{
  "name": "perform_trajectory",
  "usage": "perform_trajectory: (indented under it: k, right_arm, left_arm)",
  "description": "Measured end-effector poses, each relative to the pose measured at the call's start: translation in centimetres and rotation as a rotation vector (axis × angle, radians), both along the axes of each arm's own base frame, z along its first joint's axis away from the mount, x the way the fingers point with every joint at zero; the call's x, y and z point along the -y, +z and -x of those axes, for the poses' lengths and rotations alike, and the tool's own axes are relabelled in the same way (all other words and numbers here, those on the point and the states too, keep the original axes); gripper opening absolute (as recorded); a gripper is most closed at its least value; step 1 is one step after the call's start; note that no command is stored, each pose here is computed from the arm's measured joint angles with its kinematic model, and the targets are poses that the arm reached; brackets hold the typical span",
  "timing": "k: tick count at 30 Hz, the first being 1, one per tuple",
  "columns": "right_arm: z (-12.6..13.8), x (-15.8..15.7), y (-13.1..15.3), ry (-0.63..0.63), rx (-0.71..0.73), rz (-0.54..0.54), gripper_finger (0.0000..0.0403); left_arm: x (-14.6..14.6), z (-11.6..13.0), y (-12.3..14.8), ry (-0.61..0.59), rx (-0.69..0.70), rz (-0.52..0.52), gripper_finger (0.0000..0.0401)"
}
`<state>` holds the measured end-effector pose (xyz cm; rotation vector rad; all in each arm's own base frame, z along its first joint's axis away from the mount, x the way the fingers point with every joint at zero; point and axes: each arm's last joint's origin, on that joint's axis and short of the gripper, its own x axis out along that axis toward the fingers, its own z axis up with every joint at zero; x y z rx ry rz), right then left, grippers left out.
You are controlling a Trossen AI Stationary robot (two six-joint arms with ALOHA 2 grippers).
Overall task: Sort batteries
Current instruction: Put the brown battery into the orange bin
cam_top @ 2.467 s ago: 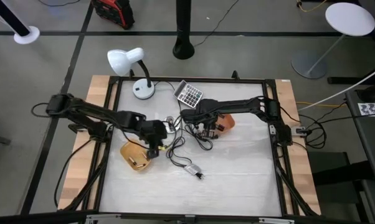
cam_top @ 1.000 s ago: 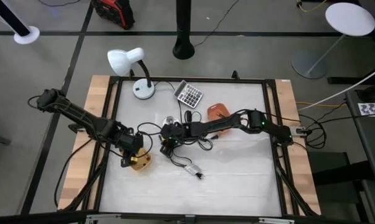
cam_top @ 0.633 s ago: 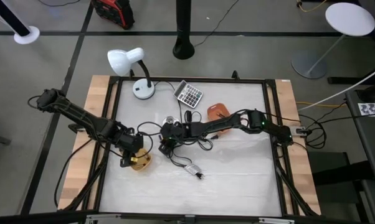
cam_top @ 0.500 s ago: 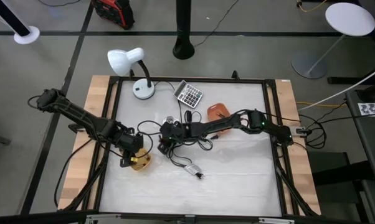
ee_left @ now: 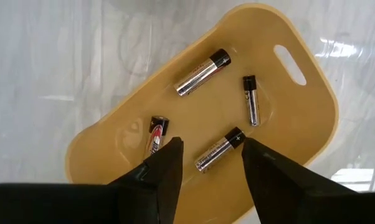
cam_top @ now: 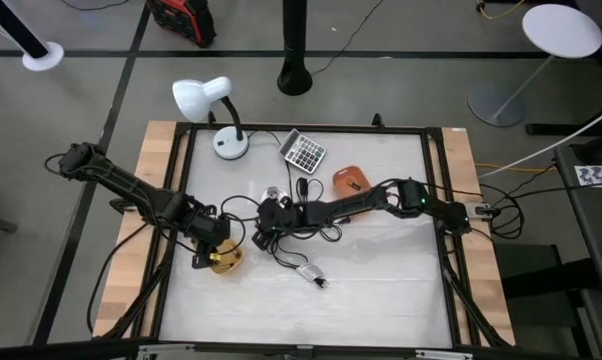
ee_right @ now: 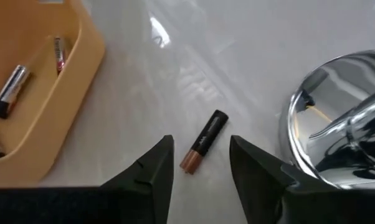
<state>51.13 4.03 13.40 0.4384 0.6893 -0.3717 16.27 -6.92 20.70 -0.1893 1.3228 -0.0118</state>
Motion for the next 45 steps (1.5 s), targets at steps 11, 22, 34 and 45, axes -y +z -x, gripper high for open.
perform_trajectory:
  k: [11, 22, 34, 45]
  right_arm:
    - [-0.2, -0.6, -1.7, -0.027, -0.007, 0.002, 0.0149]
    - [-0.1, -0.4, -2.4, -0.077, -0.033, 0.064, 0.0117]
    - [0.0, -0.3, -2.6, -0.022, -0.063, 0.118, 0.0022]
    - [0.3, -0.4, -1.2, 0.061, -0.077, 0.109, 0.0008]
  left_arm:
    - [0.0, 0.0, 0.0, 0.0, -0.002, -0.001, 0.0157]
    - [0.0, 0.0, 0.0, 0.0, -0.001, 0.0, 0.0157]
    - [0.0, 0.0, 0.0, 0.0, -0.001, -0.001, 0.0157]
    - [0.0, 0.0, 0.0, 0.0, -0.001, -0.001, 0.0157]
